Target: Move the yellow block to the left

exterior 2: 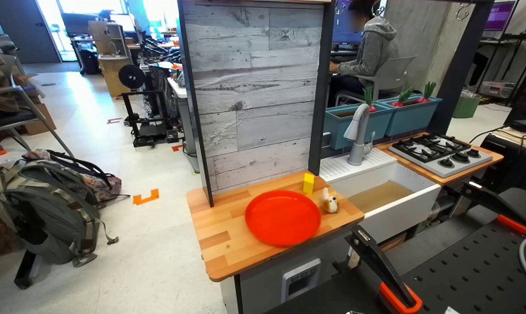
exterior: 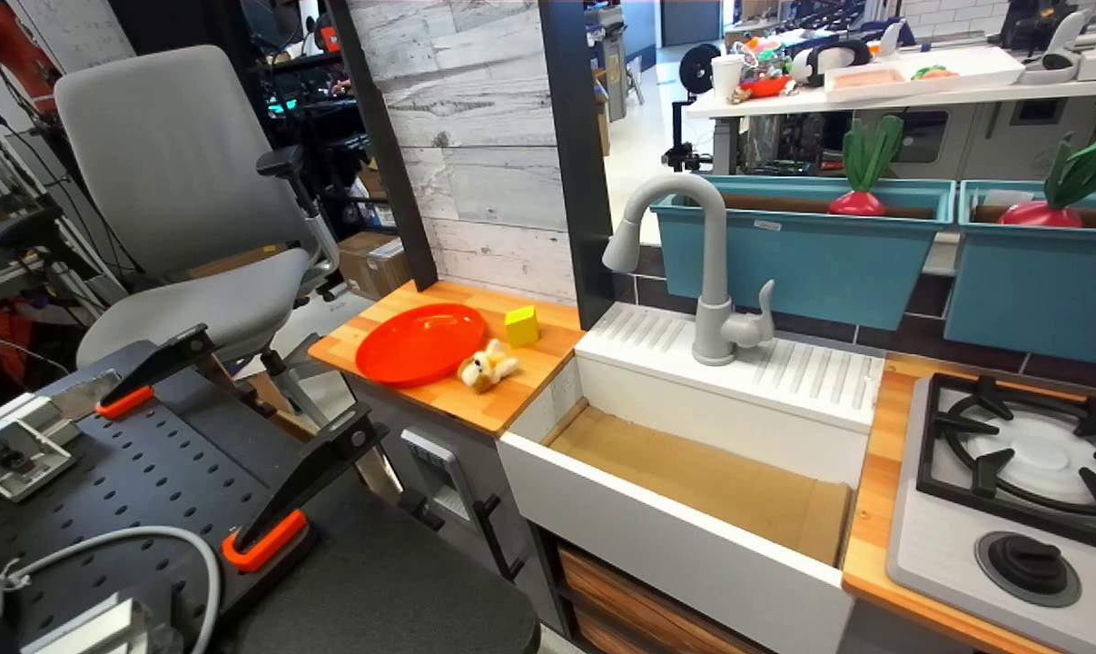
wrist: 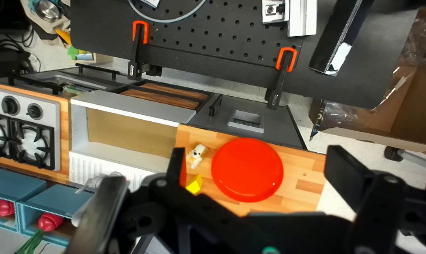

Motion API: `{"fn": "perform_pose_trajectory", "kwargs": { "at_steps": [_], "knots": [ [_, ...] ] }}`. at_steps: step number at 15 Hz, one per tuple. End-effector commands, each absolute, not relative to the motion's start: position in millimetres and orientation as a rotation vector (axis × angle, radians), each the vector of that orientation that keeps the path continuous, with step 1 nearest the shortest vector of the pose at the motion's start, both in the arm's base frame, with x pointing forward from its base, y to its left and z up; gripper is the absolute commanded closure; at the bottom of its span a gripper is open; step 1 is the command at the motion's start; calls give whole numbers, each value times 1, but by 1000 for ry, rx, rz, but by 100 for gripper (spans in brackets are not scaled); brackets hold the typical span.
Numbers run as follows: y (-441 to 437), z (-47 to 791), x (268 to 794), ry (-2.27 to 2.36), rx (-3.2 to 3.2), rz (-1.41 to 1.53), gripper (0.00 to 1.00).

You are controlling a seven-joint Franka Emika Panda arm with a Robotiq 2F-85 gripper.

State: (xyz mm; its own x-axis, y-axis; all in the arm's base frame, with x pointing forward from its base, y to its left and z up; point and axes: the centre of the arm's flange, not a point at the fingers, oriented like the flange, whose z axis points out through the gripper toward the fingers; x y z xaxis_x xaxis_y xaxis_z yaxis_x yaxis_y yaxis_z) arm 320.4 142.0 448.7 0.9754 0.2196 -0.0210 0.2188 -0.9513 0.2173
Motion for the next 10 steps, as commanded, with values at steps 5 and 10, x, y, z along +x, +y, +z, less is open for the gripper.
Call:
{"fn": "perform_pose_trajectory", "kwargs": {
  "at_steps": [5, 10],
  "knots": [
    [142, 449, 320, 326, 2903, 5, 0],
    [119, 428, 377, 195, 2971, 197, 0]
  ]
}}
